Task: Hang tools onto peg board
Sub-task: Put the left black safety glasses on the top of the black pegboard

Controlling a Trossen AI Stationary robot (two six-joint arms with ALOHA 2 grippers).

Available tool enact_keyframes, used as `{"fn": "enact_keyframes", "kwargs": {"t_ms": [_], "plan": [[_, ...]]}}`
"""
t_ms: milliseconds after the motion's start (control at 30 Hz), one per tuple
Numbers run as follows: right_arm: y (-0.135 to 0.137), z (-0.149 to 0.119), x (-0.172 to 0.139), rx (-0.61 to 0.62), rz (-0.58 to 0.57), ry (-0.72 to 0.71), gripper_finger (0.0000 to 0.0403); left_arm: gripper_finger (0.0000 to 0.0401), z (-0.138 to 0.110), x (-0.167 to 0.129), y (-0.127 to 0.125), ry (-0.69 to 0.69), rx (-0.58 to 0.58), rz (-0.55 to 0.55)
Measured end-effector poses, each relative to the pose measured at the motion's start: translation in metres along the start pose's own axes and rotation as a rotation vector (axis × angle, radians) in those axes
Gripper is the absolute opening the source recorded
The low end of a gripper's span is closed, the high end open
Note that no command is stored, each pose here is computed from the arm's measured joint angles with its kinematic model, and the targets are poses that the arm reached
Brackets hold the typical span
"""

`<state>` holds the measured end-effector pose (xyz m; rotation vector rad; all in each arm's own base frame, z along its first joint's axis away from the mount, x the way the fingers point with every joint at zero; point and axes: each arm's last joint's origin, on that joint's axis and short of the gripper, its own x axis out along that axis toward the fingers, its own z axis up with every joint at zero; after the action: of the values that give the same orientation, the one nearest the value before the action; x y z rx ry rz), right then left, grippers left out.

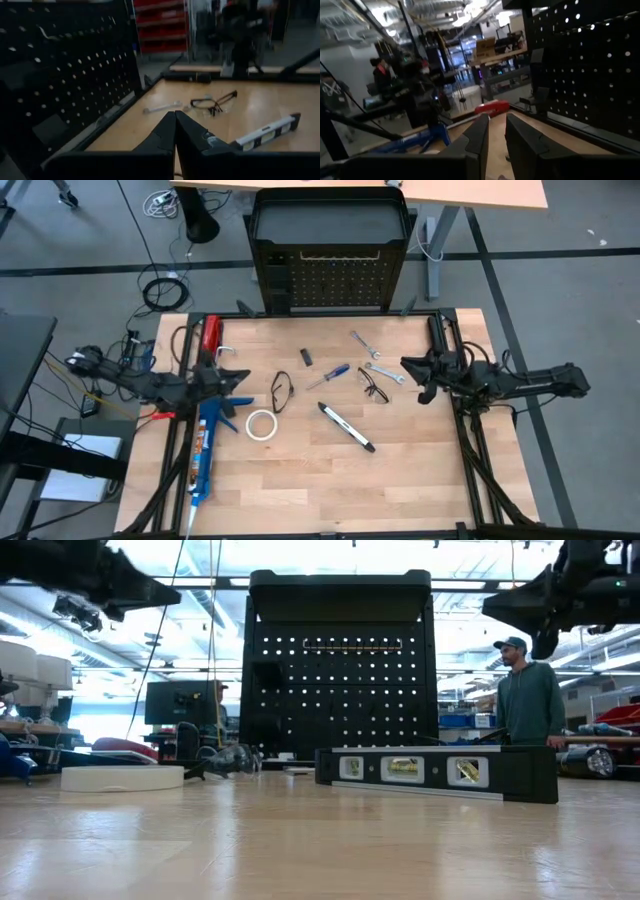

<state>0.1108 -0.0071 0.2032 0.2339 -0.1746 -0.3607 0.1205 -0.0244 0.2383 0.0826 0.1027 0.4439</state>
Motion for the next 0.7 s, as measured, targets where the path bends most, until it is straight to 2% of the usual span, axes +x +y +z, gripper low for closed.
{"fn": "enact_keyframes", "kwargs": {"t_ms": [167,400,533,700], "plan": [[0.007,0.007,0.011,-0.042,-0.008,0.048,0.0073,0.0014,0.020,0.022,-0.017,0.104,0.032,0.026],[0.024,0.029,0.034,-0.049,-0.008,0.111,0.0073,0.0015,0.020,0.055,-0.042,0.223,0.108,0.058],[0.032,0.035,0.047,-0.108,-0.018,0.184,0.0073,0.0015,0.014,0.076,-0.051,0.291,0.030,0.084],[0.035,0.042,0.056,-0.149,-0.066,0.183,0.0073,0.0015,0.013,0.100,-0.057,0.418,-0.145,-0.013]]}}
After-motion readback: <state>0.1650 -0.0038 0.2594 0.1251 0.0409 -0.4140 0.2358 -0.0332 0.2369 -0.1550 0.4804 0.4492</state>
